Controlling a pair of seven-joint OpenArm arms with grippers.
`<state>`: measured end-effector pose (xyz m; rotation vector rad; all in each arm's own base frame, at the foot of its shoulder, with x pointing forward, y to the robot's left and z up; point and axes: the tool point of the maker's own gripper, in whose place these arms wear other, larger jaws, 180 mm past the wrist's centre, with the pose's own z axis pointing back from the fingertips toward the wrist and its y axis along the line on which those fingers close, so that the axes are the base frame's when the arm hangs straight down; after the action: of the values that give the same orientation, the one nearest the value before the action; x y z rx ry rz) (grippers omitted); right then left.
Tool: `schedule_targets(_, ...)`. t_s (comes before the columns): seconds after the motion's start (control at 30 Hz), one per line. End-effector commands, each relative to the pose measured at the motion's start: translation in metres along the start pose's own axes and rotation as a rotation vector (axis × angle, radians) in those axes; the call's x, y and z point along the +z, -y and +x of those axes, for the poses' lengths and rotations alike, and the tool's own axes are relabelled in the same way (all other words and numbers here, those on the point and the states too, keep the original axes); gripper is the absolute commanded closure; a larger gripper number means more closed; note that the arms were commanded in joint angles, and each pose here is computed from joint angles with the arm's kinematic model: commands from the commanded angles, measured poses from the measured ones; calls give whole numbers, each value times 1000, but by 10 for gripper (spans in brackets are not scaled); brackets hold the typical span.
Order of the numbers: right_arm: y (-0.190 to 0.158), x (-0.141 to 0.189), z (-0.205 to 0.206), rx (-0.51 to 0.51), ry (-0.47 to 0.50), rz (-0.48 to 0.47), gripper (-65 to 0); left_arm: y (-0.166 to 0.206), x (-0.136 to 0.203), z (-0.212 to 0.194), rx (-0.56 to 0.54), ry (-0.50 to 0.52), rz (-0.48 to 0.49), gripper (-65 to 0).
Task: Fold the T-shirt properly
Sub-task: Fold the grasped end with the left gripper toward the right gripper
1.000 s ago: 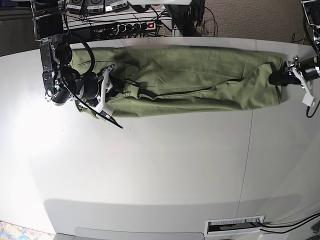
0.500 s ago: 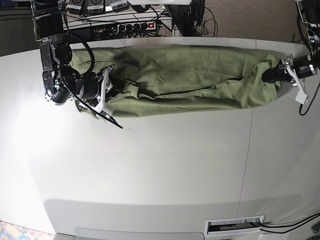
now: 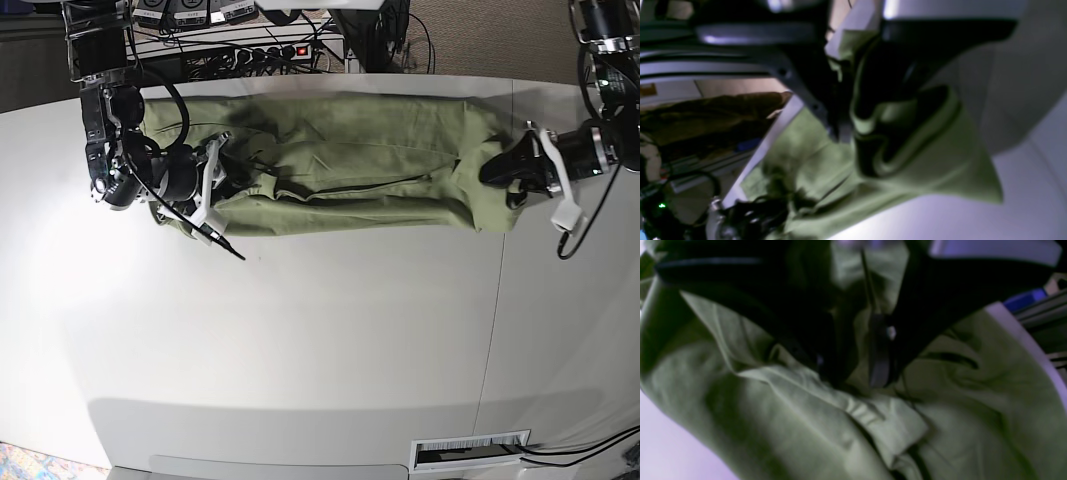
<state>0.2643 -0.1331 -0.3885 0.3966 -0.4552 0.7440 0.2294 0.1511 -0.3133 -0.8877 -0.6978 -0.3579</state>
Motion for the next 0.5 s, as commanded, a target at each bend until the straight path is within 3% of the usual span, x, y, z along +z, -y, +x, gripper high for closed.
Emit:
schedule_targets(0.0, 6, 7, 12, 19, 35, -18, -170, 10, 0, 10, -22, 41, -27, 0)
schedule_targets(0.47, 6, 7, 15, 19, 54, -16, -170, 65, -48, 18, 81, 262, -177, 0)
